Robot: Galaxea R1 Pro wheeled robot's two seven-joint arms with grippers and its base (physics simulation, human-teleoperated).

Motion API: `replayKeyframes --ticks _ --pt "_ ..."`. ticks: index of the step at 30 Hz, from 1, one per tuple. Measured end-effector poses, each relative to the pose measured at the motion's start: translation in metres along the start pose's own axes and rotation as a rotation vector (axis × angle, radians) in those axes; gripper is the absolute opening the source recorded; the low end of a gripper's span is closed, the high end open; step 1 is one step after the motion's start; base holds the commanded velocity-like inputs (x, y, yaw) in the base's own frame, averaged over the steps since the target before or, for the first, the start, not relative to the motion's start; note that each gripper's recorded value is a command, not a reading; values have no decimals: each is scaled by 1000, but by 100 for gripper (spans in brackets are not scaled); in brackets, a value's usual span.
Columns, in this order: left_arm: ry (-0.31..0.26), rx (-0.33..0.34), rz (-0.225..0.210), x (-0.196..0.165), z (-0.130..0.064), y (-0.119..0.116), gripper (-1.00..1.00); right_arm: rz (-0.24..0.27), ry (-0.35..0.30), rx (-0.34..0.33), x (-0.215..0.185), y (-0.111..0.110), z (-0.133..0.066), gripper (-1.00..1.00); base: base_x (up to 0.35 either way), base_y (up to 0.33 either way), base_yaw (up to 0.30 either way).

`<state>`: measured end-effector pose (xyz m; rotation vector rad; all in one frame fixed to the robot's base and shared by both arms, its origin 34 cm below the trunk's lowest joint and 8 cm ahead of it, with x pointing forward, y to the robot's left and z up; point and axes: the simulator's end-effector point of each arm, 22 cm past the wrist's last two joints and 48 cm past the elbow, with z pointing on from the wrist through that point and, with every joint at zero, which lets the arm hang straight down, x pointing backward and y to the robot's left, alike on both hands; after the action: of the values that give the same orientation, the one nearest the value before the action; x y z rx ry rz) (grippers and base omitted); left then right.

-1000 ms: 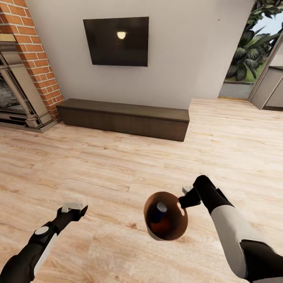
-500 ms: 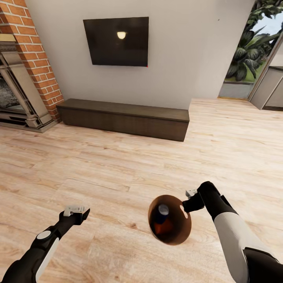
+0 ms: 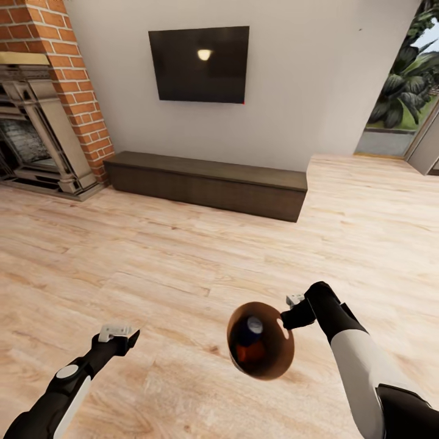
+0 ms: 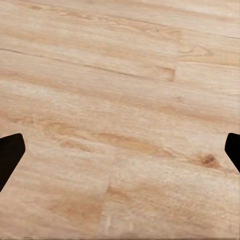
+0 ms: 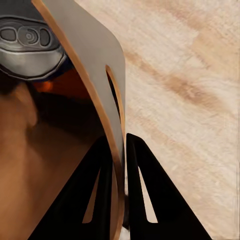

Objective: Put the three can of soda from the living room inside the tash can in the kitchen.

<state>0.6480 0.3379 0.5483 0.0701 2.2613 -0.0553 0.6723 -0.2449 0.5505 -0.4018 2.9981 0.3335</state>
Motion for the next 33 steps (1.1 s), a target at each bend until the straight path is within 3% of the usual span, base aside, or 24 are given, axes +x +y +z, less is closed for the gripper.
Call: replayKeyframes --ticks 24,28,31,33 --pt "5 0 -1 3 0 -1 100 -6 -3 -15 -2 7 1 -100 0 0 230" --pt "1 0 0 2 0 -1 100 -16 -2 -47 -1 13 0 -100 0 0 33" --pt "-1 1 0 2 0 -1 100 8 -7 -105 -2 24 -1 -100 0 0 6" --pt "-3 4 -3 1 0 -4 100 2 4 -103 2 26 2 -100 197 0 1"
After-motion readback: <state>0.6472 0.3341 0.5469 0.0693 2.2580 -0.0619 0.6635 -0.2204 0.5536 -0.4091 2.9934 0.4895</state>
